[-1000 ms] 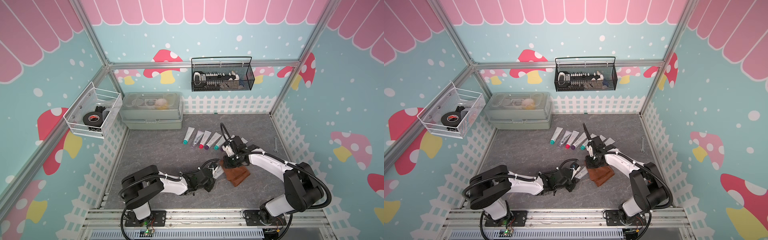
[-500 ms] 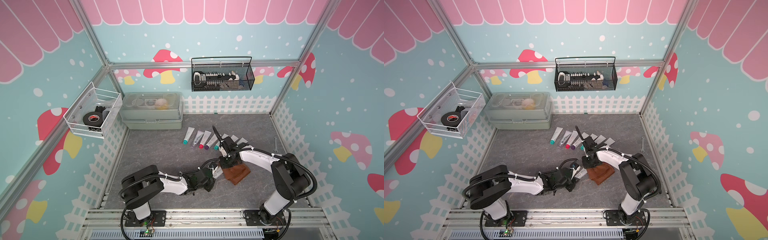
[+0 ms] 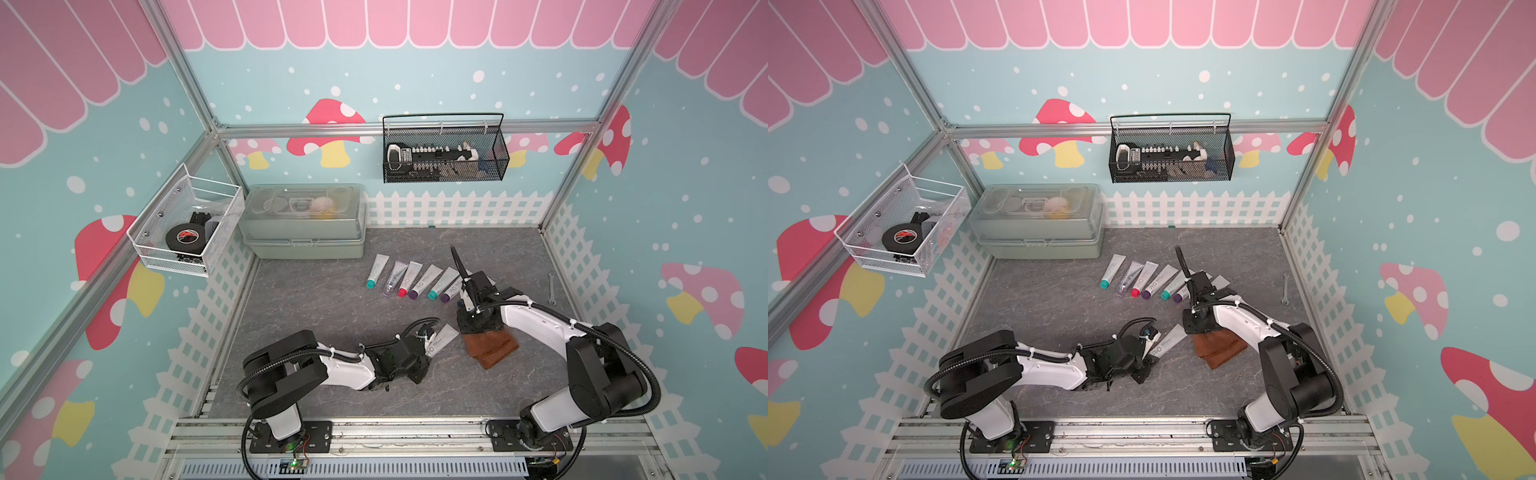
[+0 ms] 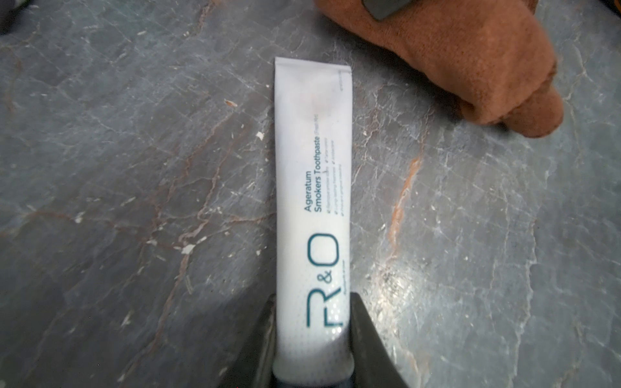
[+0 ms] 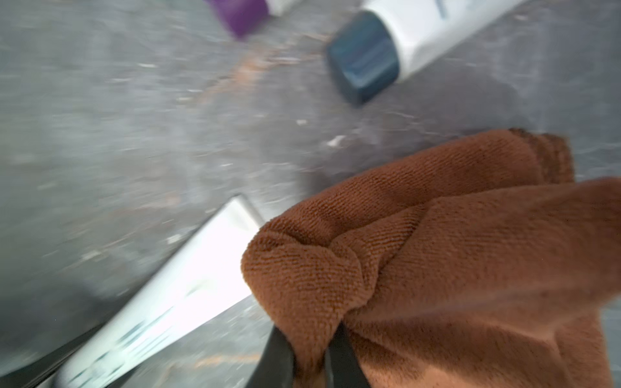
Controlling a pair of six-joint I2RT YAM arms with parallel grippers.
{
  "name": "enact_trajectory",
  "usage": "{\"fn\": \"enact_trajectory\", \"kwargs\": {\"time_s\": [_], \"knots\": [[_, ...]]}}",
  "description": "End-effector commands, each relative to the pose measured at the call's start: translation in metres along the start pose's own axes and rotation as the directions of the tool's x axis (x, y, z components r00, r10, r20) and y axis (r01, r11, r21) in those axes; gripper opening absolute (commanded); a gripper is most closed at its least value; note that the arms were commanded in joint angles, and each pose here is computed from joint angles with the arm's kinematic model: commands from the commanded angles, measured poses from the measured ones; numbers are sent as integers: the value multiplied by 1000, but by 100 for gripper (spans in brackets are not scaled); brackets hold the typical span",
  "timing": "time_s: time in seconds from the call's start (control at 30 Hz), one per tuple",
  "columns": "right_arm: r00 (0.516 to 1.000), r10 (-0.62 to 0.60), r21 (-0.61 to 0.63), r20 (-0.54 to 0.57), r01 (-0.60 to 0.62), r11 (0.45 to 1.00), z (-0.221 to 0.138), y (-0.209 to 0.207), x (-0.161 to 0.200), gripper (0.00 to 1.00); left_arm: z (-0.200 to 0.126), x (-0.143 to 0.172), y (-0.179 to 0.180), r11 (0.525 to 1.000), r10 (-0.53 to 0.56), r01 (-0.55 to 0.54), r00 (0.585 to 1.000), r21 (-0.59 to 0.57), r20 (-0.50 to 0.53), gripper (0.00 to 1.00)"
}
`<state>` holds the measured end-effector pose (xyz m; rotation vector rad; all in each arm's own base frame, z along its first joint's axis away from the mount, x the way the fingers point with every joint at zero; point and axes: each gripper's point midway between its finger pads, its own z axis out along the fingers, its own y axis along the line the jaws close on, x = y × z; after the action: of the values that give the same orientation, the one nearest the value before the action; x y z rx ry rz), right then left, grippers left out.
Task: Wipe the surface of the toothpaste tube
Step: Wipe the dirt from the toothpaste tube.
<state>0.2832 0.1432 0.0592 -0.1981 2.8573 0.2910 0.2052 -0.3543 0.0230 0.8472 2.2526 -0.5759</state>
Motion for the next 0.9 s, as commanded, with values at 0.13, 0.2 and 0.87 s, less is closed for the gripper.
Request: {"fn": "enact_trajectory", "kwargs": {"time_s": [0.13,0.2,0.87], "knots": [[995,-72,-284,-62,52,958,-1,68,17,11,-2,7,6,1000,0,0,1000,-22,-17,23],[992,-82,-271,-91,54,961,8,69,23,11,-2,6,6,1000,1,-1,1000,-24,-15,23],[977,-46,369,-207,122,922,38,-51,32,10,-4,7,8,1000,-2,1,1000,-26,-15,23]]}}
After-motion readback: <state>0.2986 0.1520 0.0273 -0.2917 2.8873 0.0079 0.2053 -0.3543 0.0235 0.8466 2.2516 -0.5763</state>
